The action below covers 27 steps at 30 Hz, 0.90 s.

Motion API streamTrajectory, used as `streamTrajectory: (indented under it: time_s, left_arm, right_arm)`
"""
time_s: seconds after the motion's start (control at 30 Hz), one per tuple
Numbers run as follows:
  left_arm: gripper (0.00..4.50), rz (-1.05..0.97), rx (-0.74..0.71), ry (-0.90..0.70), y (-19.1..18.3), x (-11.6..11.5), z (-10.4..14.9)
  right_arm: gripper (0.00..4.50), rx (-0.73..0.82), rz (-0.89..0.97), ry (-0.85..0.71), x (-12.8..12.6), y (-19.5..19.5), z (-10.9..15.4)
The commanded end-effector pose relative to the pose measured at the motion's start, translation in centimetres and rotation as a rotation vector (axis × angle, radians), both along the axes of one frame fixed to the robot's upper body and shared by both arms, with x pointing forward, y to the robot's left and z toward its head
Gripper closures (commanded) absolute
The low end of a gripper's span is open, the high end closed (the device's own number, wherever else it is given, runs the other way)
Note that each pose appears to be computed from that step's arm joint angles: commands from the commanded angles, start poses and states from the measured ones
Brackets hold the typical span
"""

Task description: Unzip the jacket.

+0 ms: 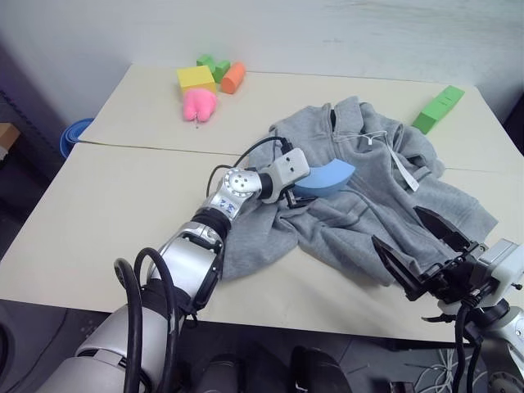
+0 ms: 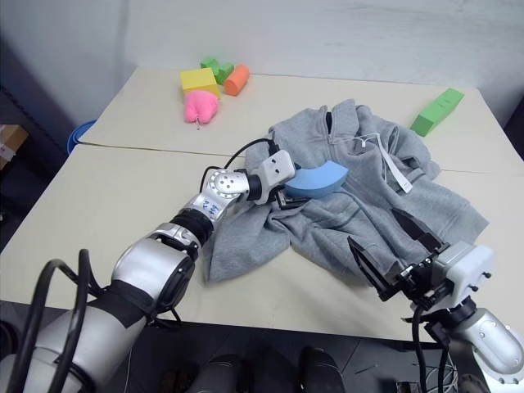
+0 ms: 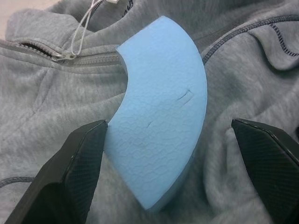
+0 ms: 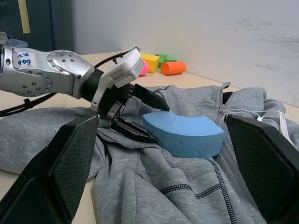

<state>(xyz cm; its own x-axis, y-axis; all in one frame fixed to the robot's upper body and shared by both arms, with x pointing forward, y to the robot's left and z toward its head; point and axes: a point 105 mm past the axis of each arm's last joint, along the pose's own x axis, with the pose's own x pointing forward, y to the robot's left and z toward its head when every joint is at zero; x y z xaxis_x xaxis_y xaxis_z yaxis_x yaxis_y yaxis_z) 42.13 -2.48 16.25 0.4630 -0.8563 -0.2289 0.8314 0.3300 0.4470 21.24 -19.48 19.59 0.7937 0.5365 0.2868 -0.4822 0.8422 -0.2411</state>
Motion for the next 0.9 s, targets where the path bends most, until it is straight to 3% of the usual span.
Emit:
streamTrajectory:
  time_s: [0.03, 0.37, 0.47, 0.6, 0.8, 0.9]
  left_arm:
    - [0.65, 0.003, -0.048, 0.061, -0.6, 0.0, 0.8]
    - [3.64, 0.042, -0.013, 0.137, -0.6, 0.0, -1.2]
    - [4.47, 0.027, -0.129, 0.136, -0.7, 0.0, 0.1]
    - [4.47, -0.013, -0.373, 0.180, 0.7, 0.1, 3.0]
    - [4.47, 0.010, -0.401, 0.155, 4.4, 0.7, 3.2]
    - [3.94, 0.022, -0.397, 0.116, 5.6, 0.9, 3.7]
  right_arm:
    - [0.00, -0.003, 0.012, -0.054, -0.6, 0.6, 1.1]
    - [0.00, 0.003, 0.013, -0.051, -0.9, 0.9, 0.8]
    - [0.00, 0.002, 0.015, -0.053, -0.8, 0.9, 0.8]
    - [0.00, 0.005, 0.016, -0.057, -0.7, 0.9, 0.8]
    - [0.00, 0.012, 0.027, -0.054, -0.6, 1.0, 0.6]
    - [0.00, 0.010, 0.031, -0.055, -0.4, 1.0, 0.7]
